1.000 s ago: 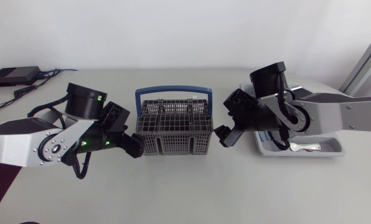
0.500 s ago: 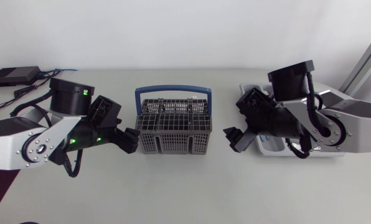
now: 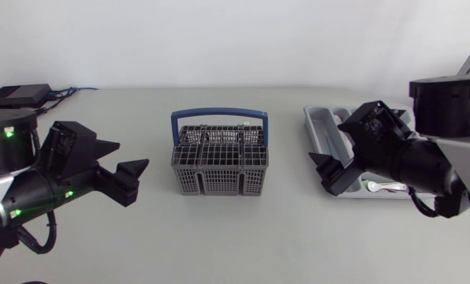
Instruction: Unload the cutlery basket into the drawer organizer.
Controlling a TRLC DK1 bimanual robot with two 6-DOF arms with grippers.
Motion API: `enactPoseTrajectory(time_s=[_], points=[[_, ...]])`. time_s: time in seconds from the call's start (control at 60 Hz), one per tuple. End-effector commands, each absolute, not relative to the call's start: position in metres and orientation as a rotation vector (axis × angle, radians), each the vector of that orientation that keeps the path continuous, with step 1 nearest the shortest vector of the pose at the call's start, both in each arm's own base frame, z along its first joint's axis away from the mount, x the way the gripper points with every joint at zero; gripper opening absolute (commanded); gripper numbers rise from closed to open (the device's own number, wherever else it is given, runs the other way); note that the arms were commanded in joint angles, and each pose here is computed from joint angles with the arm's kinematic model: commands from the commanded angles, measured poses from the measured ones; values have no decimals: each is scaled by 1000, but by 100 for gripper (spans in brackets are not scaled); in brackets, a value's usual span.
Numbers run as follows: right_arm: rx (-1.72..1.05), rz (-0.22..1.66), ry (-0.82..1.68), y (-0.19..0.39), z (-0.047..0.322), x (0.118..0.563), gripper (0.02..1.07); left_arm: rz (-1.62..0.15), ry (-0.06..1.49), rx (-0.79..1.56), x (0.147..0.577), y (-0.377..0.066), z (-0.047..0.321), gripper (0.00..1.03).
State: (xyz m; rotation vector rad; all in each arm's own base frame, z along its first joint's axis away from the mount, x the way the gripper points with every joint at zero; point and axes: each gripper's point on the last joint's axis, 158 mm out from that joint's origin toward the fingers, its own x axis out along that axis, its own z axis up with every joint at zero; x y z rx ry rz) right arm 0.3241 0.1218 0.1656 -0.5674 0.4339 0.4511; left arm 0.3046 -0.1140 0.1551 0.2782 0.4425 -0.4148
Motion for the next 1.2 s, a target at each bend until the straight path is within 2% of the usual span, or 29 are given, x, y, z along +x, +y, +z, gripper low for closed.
enactPoseTrajectory(time_s=[0.0,0.233,0.433,1.183], points=[[-552,401,446,104,161,317,103,-392,423,287,298,-103,154,99],[-501,283,358,69,182,302,103,-331,332,271,282,-82,173,99],[-475,180,301,38,184,286,103,-267,250,267,269,-62,182,99],[-95,16,110,4,158,257,103,-62,102,54,256,-14,157,98]])
